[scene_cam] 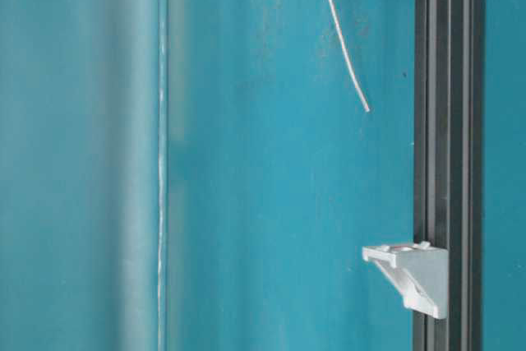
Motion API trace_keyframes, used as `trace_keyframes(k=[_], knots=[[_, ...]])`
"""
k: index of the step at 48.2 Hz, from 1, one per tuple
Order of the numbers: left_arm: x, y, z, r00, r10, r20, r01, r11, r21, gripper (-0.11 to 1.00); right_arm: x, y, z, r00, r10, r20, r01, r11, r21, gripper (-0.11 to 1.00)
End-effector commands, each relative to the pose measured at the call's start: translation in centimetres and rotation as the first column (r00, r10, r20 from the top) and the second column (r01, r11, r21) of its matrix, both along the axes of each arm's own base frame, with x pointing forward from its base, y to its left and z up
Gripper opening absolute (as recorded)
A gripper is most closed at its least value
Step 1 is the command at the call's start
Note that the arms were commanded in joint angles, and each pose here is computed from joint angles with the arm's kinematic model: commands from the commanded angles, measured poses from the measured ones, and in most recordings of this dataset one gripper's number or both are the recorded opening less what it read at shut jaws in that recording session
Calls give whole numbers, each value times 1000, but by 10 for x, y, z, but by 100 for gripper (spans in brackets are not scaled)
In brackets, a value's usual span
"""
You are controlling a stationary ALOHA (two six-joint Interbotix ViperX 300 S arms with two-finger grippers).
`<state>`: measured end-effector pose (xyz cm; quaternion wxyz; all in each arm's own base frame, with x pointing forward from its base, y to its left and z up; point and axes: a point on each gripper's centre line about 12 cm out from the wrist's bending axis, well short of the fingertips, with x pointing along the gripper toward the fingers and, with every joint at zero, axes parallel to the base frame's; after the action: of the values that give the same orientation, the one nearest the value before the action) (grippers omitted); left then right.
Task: Insert the wire into the hole on the left side and pull it with the left arm.
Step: 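Move the right gripper toward the white wire near the right fixture, then lower the open right gripper around the white wire's free end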
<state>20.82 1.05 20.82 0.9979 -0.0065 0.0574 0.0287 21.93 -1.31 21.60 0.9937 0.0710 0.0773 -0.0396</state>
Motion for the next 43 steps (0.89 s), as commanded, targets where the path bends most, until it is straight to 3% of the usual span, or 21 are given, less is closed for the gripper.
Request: trace_keyframes(k=[1,7,24,43], knots=[[5,3,-3,1000,13,-12,-13,1000,1,79,7,-1,4,1000,-12,17,12,999,42,76],[10,4,-9,999,15,-38,-15,1000,-1,79,11,-1,-3,1000,-15,-11,16,997,72,76],[18,4,-26,997,16,-75,-16,1000,1,79,23,0,-23,996,-8,-87,15,997,78,76],[31,5,-42,991,17,-135,-17,1000,-1,79,47,17,-44,981,60,-184,-46,996,83,76]])
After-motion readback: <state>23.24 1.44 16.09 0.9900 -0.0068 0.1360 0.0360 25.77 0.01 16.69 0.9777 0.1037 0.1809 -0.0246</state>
